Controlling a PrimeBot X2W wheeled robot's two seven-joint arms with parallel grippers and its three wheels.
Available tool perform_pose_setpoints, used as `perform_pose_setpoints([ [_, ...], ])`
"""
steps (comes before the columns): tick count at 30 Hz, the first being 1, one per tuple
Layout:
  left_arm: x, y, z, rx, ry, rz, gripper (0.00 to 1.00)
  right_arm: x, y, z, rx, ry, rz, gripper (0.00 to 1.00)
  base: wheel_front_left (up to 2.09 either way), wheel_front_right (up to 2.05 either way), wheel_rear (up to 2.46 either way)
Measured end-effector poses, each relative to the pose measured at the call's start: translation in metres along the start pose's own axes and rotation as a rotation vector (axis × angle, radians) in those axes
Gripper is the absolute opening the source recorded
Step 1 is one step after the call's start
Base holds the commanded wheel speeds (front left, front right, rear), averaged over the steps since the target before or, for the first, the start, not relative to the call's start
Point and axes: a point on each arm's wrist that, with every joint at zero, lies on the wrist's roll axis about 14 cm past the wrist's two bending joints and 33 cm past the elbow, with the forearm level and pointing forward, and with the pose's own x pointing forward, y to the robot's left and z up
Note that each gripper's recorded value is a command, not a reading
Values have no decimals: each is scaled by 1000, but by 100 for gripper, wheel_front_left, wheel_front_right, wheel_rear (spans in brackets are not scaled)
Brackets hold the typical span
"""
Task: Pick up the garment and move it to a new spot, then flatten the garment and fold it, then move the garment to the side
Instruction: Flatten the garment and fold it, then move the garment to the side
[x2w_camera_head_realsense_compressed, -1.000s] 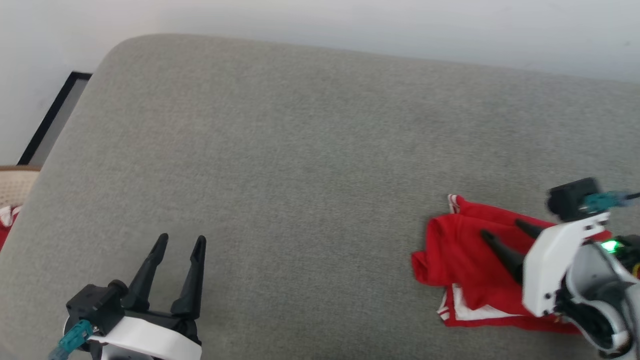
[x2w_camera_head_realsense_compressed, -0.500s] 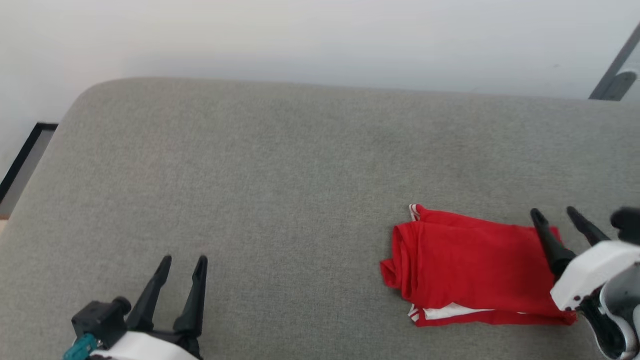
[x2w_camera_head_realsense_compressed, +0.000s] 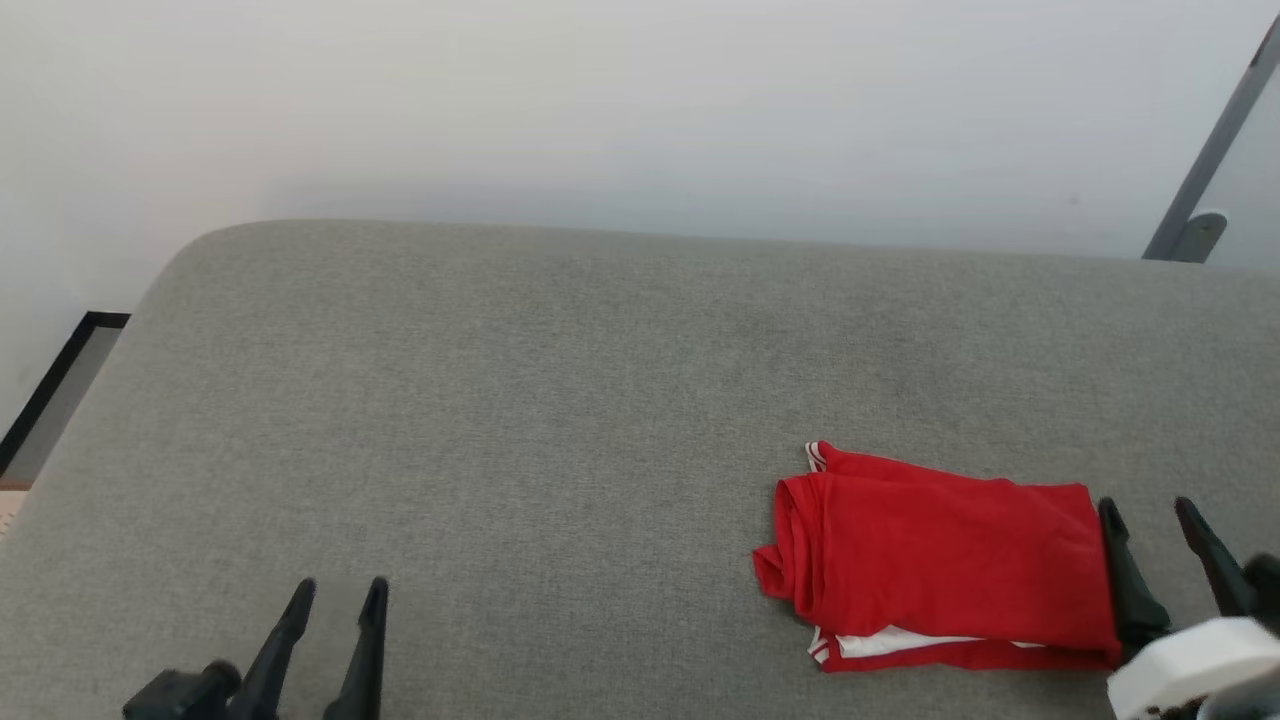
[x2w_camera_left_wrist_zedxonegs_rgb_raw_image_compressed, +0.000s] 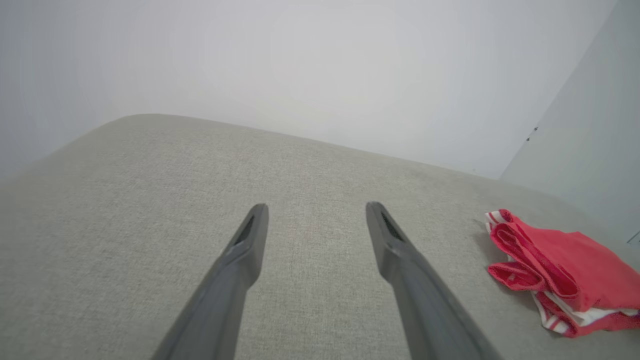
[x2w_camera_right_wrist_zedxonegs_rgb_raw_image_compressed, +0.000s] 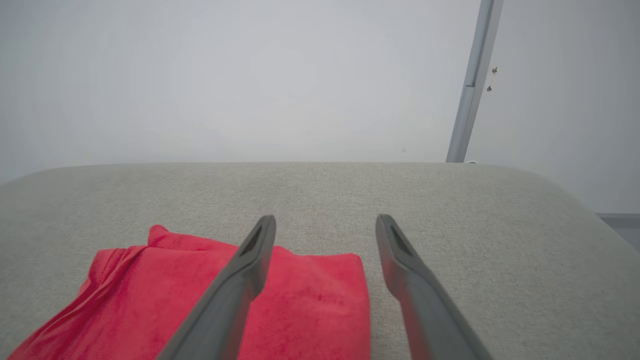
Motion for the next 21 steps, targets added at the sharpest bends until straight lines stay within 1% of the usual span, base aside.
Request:
perform_pose_setpoints([
  [9,-28,16,9,24,-27,64,100,-30,-6,8,-22,-40,-29,100,0,0,0],
  [14,-42,17,10,31,-28,81,100,-45,-7,12,-26,-29,-59,100,0,0,0],
  [21,-43,13,13,38,-39,77,100,-56,-8,19,-15,-28,-96,100,0,0,0],
])
